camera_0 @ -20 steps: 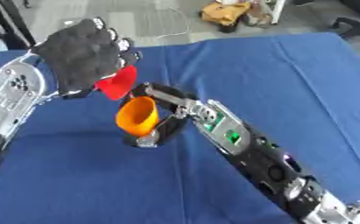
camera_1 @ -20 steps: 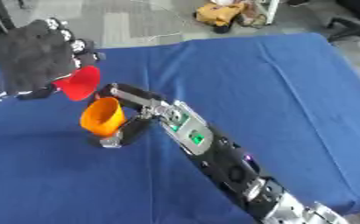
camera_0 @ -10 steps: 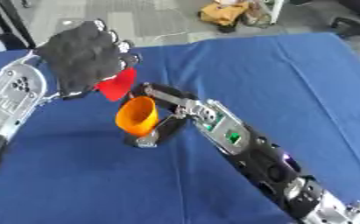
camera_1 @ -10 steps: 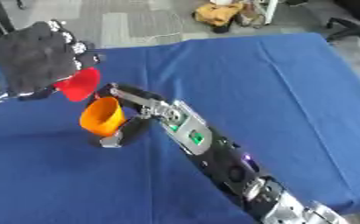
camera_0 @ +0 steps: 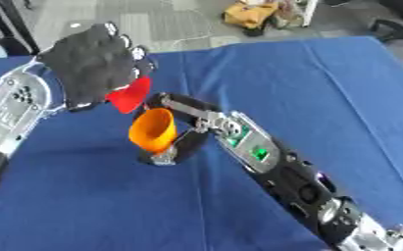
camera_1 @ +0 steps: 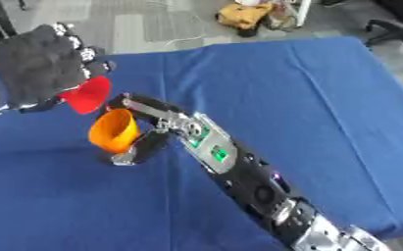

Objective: Pour the contents of one cup into another cup.

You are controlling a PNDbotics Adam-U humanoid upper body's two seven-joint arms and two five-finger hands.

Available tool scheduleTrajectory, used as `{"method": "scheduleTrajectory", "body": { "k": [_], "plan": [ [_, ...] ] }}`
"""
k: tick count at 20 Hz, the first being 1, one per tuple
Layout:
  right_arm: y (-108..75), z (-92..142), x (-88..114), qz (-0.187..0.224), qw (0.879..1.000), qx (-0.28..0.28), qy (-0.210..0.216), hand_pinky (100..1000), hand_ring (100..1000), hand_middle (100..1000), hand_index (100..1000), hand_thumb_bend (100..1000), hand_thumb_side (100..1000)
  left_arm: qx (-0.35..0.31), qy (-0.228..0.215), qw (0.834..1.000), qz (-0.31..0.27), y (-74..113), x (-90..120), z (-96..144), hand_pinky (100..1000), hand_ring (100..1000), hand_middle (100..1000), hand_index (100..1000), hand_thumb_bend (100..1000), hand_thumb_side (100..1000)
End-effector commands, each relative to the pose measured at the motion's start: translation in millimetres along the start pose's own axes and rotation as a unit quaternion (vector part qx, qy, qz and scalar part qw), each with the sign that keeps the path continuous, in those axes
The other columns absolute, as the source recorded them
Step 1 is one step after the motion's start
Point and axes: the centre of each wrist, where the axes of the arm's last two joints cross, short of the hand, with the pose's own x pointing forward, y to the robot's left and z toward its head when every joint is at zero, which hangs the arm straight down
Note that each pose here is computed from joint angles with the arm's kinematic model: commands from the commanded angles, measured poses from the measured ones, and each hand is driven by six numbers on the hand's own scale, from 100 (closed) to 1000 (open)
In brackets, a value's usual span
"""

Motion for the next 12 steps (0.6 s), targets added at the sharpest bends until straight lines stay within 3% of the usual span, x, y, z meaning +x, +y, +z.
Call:
{"method": "scheduleTrajectory", "body": {
  "k": [1,12],
  "plan": [
    [-9.4,-3,8,0.011,1.000,-0.006,-0.013,252,401,433,580,171,149,0.008,0.026,1.000,-0.009,6.0,-14,5,277,372,435,782,559,100],
    [-9.7,0,4,0.010,1.000,-0.007,-0.005,252,402,433,580,171,150,0.028,0.071,0.997,-0.030,24.9,-38,23,294,383,442,783,568,100]
  ]
}}
